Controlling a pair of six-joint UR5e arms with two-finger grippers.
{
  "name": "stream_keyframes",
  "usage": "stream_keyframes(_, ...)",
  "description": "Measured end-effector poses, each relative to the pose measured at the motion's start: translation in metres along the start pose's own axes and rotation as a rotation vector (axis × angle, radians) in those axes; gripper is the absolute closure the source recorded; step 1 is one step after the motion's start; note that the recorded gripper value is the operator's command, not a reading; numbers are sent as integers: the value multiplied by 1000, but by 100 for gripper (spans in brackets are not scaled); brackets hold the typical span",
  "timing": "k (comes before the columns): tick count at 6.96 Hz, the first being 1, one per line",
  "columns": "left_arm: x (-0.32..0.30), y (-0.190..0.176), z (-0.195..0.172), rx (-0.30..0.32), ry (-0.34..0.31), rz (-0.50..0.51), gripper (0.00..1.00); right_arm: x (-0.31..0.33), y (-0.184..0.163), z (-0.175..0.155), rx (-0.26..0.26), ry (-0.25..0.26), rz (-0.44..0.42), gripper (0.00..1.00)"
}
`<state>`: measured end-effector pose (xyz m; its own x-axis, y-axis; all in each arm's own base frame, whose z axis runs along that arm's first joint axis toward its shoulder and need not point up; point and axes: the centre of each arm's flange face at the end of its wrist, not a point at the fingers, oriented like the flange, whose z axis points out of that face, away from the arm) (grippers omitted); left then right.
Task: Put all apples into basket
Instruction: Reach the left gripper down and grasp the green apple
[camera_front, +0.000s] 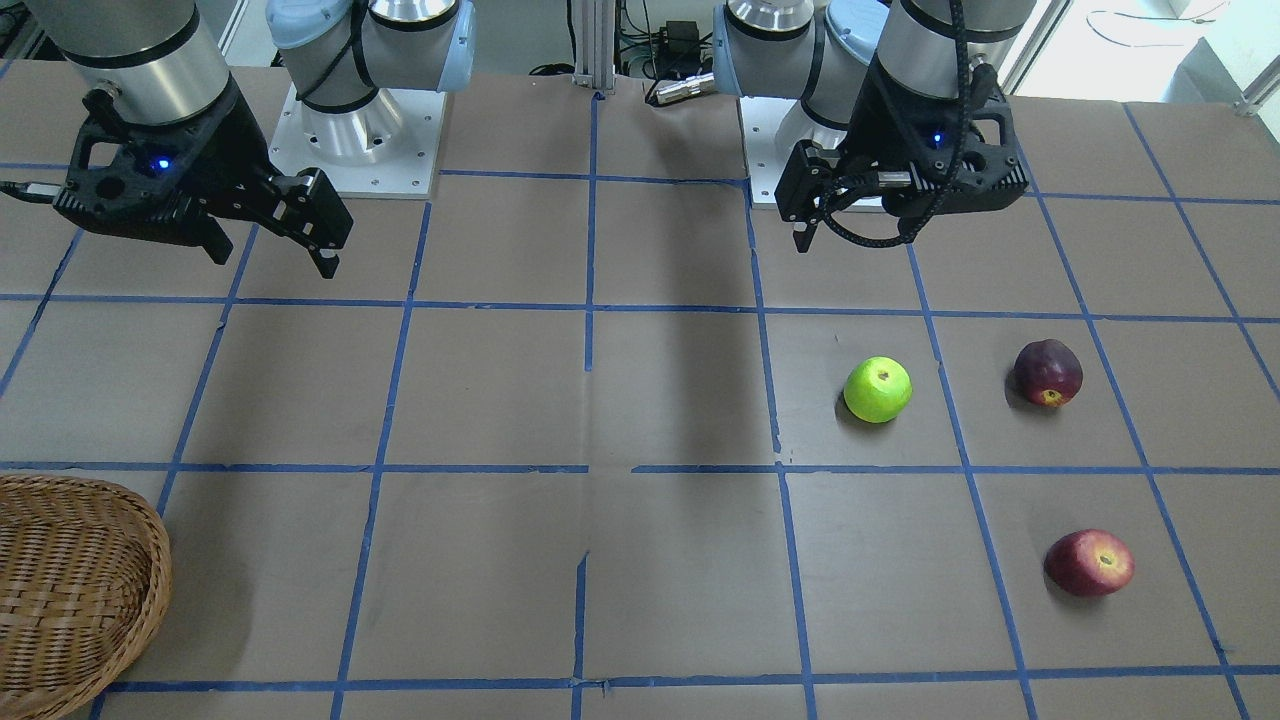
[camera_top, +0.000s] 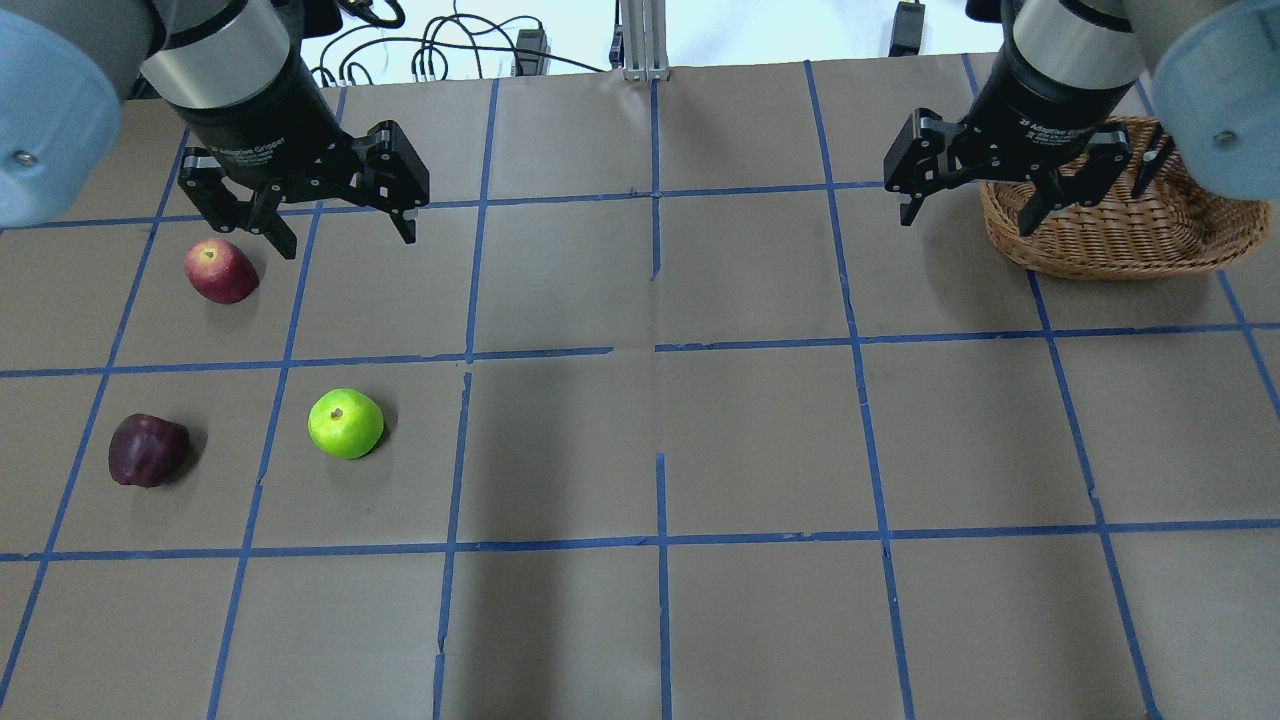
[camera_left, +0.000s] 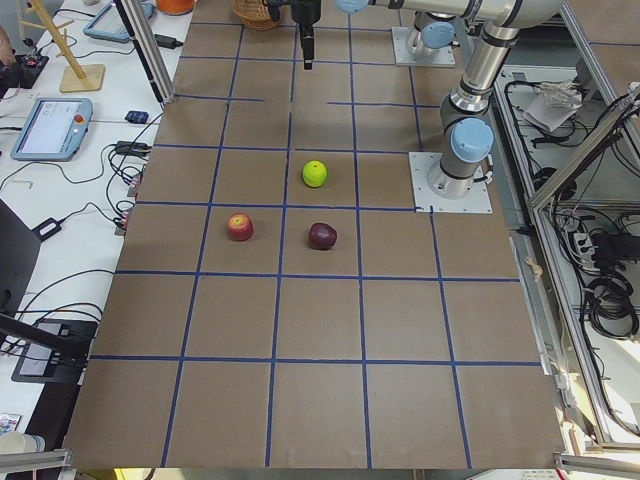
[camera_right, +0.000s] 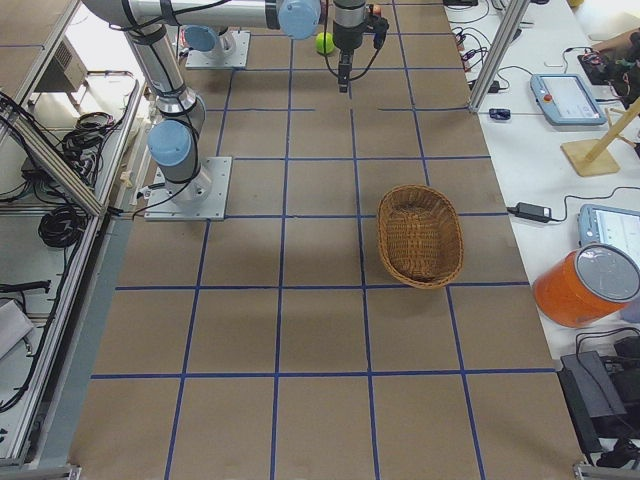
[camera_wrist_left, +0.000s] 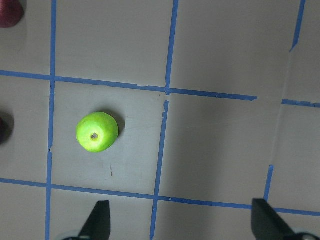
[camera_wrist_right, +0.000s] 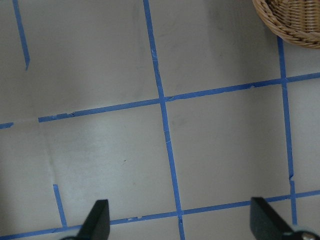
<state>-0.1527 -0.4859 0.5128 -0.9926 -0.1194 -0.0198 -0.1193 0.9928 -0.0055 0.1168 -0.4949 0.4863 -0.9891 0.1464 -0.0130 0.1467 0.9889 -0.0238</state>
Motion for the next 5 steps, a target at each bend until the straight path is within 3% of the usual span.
stream_keyframes(3,-1,-4,3,9,4,-2,0,0,0,0,1,0,1,0)
stream_keyframes(5,-20,-18,41,14,2,53,0,1,0,1,-6,3,0,0)
